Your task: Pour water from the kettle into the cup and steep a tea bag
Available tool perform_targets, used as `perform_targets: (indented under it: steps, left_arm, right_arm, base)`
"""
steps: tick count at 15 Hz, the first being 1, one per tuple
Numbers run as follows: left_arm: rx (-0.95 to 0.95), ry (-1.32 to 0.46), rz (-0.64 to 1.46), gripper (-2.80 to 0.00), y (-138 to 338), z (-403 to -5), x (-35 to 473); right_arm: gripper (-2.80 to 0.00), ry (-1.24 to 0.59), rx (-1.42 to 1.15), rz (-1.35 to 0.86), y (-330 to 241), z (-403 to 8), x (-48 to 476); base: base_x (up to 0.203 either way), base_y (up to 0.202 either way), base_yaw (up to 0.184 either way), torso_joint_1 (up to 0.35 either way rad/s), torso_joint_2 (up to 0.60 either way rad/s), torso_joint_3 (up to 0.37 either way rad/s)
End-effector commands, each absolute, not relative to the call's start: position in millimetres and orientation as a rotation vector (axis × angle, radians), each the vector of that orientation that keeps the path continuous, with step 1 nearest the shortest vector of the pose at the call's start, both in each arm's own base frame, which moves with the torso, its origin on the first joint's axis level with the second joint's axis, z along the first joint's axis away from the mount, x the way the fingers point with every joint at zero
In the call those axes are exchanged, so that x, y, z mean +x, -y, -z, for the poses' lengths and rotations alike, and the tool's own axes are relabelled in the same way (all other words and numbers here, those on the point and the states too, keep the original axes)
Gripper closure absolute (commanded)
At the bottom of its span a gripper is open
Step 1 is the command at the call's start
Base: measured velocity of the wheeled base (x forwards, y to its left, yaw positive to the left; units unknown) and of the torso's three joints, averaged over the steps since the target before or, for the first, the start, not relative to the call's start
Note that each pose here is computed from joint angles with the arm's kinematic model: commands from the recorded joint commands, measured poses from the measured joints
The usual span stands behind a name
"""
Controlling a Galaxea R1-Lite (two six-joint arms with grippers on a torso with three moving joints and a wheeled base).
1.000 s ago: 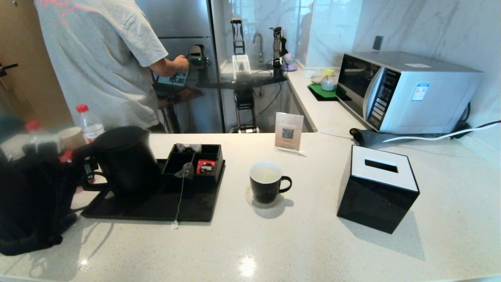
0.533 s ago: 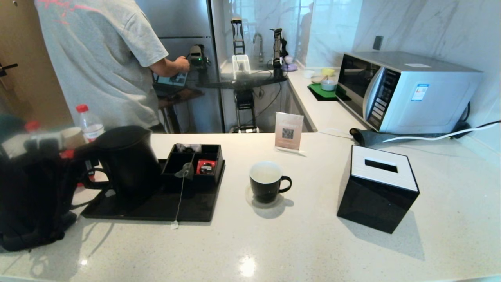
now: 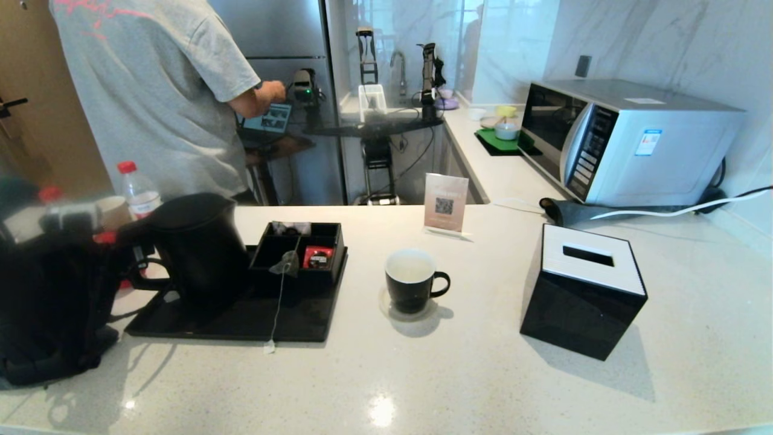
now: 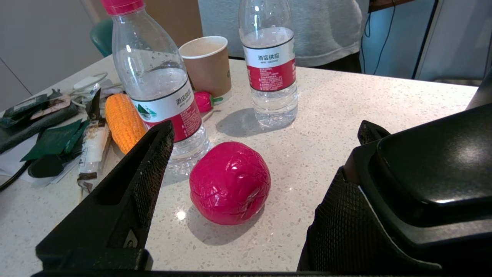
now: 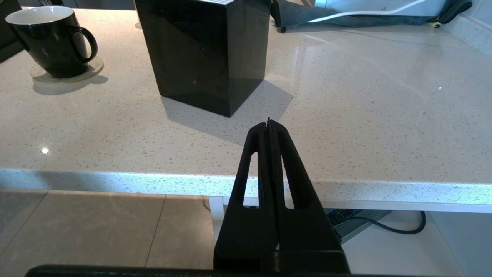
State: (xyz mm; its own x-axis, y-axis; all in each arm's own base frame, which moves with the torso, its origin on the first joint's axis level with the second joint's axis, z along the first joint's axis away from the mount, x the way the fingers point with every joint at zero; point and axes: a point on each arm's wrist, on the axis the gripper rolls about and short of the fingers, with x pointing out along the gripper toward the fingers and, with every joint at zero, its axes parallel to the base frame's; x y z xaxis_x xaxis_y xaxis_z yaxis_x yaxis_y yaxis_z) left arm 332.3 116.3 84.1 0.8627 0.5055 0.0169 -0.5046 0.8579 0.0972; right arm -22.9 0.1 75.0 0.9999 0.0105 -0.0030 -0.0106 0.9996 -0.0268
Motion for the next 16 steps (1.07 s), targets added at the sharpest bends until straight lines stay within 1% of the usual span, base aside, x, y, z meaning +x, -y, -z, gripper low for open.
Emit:
perform_targets:
  steps: [1, 16]
  left_arm:
    - [0.101, 0.039, -0.536, 0.0, -116.7, -89.3, 331.5]
    - [0.096, 0.051, -0.536, 0.0, -116.4, -92.9, 330.7]
  right_arm:
    - [0.0, -0.004, -0.026, -0.012, -0.1, -75.0, -22.8]
    - [0.0, -0.004, -0.028, -0.011, -0.2, -75.0, -22.8]
  base:
    - [0.0, 0.0, 0.0, 0.0, 0.0, 0.0]
    - [0.0, 0.0, 0.0, 0.0, 0.0, 0.0]
